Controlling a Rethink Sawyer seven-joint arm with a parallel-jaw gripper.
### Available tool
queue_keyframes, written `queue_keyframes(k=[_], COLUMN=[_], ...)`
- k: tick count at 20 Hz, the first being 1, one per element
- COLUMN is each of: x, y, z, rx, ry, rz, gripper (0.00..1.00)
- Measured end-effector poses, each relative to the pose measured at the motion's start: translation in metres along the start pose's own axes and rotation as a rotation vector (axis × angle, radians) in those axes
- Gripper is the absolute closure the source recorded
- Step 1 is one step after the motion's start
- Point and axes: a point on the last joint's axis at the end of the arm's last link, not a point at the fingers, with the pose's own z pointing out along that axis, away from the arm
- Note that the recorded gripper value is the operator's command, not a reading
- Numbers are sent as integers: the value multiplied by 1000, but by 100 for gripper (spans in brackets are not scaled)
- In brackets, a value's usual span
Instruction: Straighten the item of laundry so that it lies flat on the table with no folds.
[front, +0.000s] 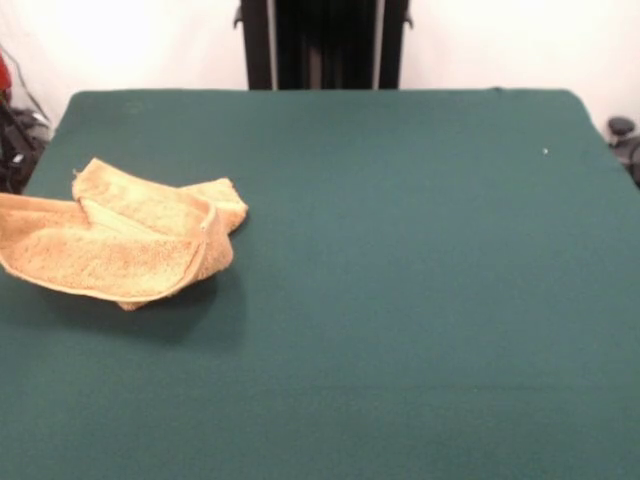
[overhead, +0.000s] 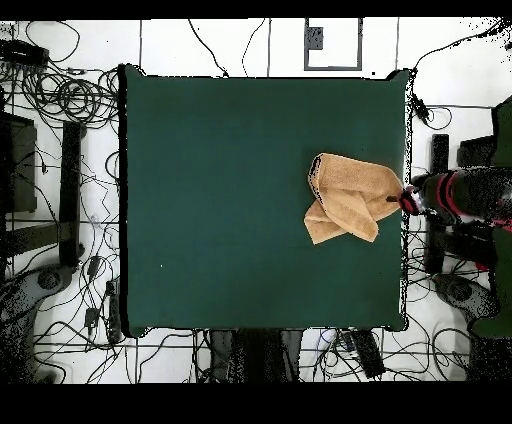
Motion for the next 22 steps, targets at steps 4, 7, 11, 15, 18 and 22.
queue_keyframes(k=[4,7,11,15,18,22], x=[-8,-18,-32,-43,-48,-49], y=[19,36,59,78,87,94], z=[-10,-16,-20,-21,-16,-9], rx=[24,36,47,52,54,62], ry=[16,31,52,74,91,121], rz=[-39,-74,-120,-156,-174,-192], gripper=[0,0,0,0,0,0])
